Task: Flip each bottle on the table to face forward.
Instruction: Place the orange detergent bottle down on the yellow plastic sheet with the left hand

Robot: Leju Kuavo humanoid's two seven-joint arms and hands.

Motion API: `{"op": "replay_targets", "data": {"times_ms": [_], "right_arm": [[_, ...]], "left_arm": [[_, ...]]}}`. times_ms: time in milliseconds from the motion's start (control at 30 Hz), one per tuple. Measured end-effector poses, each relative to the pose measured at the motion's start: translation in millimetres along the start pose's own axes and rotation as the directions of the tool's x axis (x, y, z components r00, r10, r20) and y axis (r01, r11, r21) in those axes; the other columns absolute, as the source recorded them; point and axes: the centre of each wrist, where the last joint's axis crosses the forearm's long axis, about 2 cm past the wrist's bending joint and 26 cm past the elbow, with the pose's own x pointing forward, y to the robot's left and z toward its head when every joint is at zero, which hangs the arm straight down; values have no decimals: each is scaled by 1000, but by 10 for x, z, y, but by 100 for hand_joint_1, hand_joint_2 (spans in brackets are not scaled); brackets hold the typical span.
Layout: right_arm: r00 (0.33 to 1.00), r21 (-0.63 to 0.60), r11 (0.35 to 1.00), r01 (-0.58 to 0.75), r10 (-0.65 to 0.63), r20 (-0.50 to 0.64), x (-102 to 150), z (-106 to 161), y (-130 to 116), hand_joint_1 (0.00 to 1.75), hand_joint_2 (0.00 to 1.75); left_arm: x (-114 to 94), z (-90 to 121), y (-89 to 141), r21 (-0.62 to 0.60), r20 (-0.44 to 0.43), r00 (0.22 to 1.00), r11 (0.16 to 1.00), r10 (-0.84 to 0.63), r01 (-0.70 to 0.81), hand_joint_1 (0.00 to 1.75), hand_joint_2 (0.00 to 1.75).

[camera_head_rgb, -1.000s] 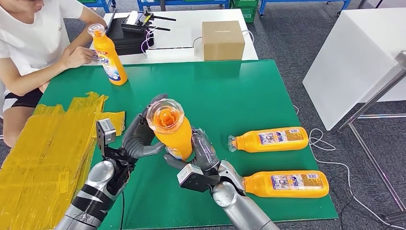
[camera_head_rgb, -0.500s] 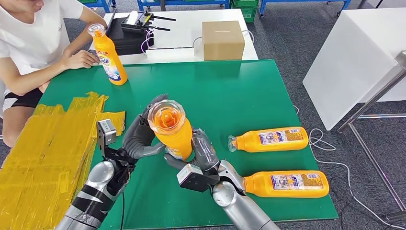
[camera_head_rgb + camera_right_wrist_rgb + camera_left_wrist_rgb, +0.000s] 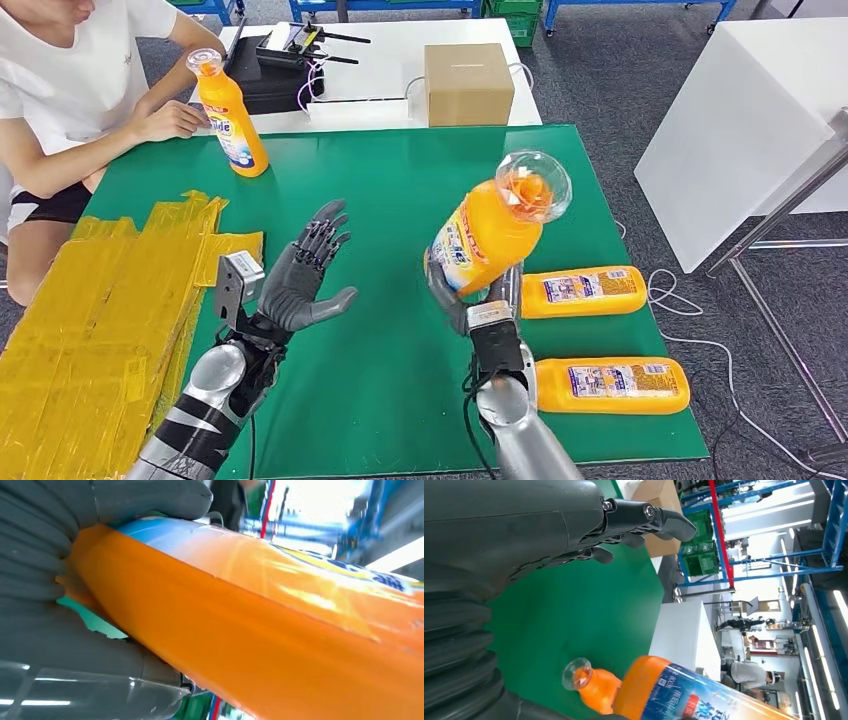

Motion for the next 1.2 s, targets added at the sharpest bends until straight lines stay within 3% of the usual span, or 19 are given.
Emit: {"op": "replay_targets", "data": {"times_ms": [400,1033,1200], "right_arm": [[1000,-115,993,-29,28,-7,-27,-47,-159,175,175],[999,-135,990,-32,30,-13,-35,-60,-191,175,175],[995,-111,989,-93,87,-50,-44,-91,-189,175,175]], "left_arm": [[13,-26,-35,-4,5,1000,1000,0,0,0,175],[14,-32,-45,-4,6,1000,1000,2,-2,0,175],[15,-33,-47,-10,5,1000,1000,4,-4,0,175]]}}
